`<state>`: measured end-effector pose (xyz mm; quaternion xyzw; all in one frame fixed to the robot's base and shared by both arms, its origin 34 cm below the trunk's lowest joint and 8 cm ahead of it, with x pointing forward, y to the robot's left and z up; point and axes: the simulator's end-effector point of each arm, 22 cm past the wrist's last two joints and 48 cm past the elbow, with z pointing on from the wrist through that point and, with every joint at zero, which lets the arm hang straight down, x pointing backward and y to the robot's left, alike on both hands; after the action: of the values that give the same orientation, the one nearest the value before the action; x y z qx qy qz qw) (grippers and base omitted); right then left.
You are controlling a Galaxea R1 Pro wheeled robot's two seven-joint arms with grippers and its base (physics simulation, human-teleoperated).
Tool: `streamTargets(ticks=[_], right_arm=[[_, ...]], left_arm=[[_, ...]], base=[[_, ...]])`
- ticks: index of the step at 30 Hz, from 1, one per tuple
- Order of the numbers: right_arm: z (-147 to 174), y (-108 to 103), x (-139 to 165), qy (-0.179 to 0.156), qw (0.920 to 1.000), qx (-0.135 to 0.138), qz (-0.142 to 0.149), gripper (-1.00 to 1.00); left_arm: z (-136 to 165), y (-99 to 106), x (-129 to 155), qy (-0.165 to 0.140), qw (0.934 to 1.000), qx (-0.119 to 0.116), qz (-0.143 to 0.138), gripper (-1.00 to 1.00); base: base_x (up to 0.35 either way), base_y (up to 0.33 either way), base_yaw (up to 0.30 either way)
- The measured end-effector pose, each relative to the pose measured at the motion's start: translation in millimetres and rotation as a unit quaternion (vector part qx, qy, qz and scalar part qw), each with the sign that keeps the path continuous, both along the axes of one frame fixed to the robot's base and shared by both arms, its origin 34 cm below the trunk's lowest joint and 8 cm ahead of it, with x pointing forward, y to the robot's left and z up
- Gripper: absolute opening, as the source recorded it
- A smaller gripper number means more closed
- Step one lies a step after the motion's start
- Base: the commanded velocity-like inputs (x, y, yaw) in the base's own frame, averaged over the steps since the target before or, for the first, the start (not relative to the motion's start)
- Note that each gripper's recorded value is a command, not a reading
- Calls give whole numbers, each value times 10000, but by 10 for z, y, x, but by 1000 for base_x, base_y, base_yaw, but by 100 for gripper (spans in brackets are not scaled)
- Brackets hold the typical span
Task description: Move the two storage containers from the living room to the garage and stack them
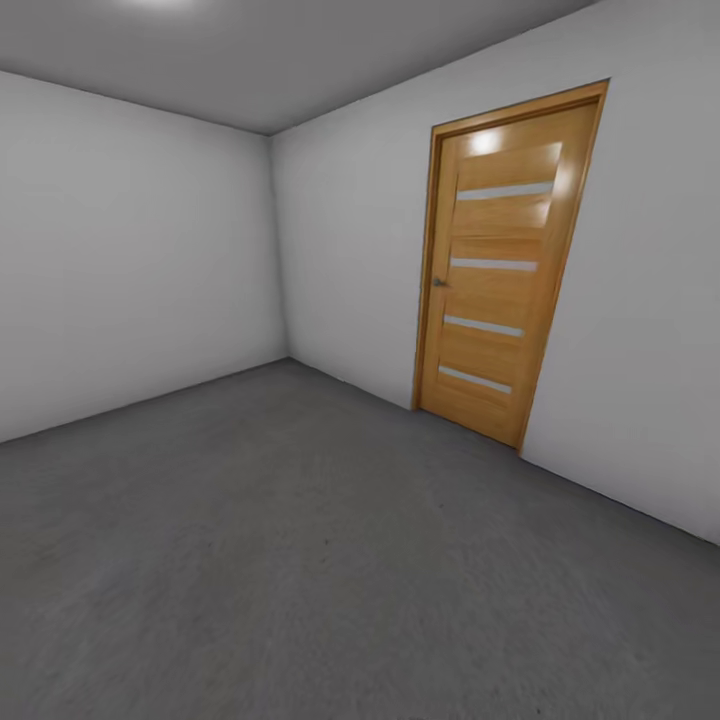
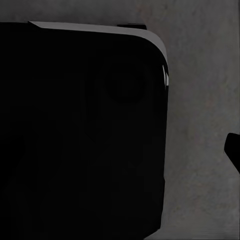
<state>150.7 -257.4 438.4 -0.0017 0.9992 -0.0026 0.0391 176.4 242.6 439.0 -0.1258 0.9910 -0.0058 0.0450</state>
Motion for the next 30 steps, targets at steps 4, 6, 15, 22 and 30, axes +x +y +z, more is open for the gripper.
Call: streamTargets(ticks=[4, 6, 15, 22, 30], right_arm=[[0, -1, -3, 2, 10000, -1, 0, 100], [0, -1, 0, 1, 10000, -1, 0, 100], [0, -13, 1, -1, 10000, -10, 0, 100], [0, -13, -2, 1, 10000, -11, 0, 100], [1, -12, -3, 3, 10000, -17, 5, 100]], left_arm=[[0, -33, -3, 6, 9999, -37, -94, 100], [0, -55, -4, 9, 9999, -56, -131, 100], [0, -70, -5, 11, 9998, -70, -191, 100], [1, -68, 3, -8, 9998, -65, -183, 100], [2, -40, -1, -3, 9998, -49, -184, 100]], base=[[0, 0, -300], [0, 0, -300], [0, 0, -300], [0, 0, -298], [138, 0, -71]])
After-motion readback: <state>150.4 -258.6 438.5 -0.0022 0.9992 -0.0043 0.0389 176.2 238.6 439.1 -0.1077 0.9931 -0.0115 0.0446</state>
